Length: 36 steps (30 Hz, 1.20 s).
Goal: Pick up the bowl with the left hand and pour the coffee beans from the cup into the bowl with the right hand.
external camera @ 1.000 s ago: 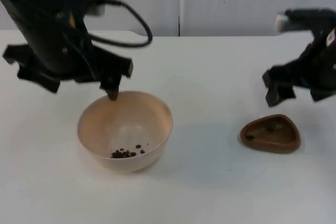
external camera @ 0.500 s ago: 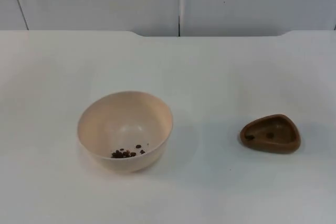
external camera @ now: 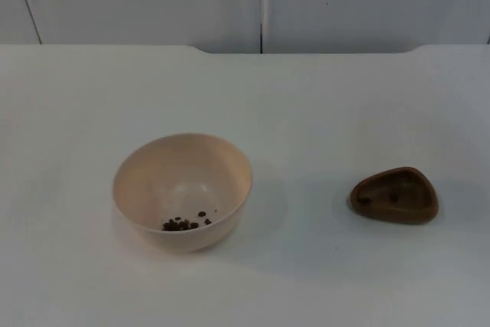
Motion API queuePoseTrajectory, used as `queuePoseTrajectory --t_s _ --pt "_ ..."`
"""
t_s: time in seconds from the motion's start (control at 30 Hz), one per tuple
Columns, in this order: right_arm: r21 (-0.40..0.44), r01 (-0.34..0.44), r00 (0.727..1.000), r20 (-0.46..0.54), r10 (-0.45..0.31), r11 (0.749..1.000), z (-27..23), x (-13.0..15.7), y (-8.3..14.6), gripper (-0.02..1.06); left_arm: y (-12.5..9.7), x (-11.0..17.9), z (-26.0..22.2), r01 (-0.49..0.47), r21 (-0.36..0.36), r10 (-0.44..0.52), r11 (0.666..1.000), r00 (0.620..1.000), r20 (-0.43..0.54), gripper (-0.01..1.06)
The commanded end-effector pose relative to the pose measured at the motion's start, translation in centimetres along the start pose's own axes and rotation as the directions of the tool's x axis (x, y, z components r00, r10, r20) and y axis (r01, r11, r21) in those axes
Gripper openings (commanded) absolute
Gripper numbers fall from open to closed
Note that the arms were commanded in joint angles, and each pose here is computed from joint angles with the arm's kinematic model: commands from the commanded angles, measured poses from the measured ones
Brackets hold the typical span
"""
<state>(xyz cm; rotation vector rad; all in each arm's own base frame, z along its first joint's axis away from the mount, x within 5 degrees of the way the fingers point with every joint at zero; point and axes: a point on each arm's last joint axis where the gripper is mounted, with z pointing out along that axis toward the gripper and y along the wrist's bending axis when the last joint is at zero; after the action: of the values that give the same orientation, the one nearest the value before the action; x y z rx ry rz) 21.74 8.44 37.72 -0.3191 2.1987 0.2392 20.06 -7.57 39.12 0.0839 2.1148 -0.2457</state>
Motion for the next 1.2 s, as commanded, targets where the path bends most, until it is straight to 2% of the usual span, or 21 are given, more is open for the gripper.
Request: queuePoseTrajectory --t_s 0.0,0.2,0.27,0.4,0.63,0.87,1.17 --pt "0.001 0.005 1.0 -0.012 -0.005 1.0 -0.6 0.2 0.0 0.75 0.2 0.6 -0.7 -0.025 0.002 0.025 1.0 1.0 -0.008 0.87" --pt "0.002 0.01 0.999 -0.033 -0.01 1.0 -1.5 1.6 -0.2 0.75 0.7 2.1 -1.8 -0.049 0.011 0.049 0.999 0.999 -0.011 0.87" --pt "0.002 0.01 0.999 -0.03 -0.01 1.0 -1.9 2.5 -0.2 0.75 0.9 2.7 -2.5 -0.08 0.016 0.08 0.997 0.997 -0.002 0.87" --pt "0.002 0.01 0.999 -0.032 -0.01 1.0 -2.7 4.2 -0.4 0.75 1.4 3.6 -4.0 -0.076 0.023 0.076 0.997 0.997 0.023 0.87" --pt "-0.002 0.01 1.0 0.028 -0.01 1.0 -5.3 7.2 -0.6 0.75 2.3 5.9 -6.7 -0.051 0.046 0.048 0.998 0.998 0.047 0.87" --pt "-0.009 0.009 0.992 0.122 -0.008 1.0 -8.4 9.4 -0.9 0.75 3.1 8.5 -8.7 -0.078 0.064 0.074 0.995 0.996 0.057 0.87" --pt "-0.024 0.048 0.988 0.148 -0.044 0.999 -11.0 12.7 -1.0 0.75 3.9 10.4 -12.0 -0.147 0.095 0.137 0.985 0.986 0.098 0.87"
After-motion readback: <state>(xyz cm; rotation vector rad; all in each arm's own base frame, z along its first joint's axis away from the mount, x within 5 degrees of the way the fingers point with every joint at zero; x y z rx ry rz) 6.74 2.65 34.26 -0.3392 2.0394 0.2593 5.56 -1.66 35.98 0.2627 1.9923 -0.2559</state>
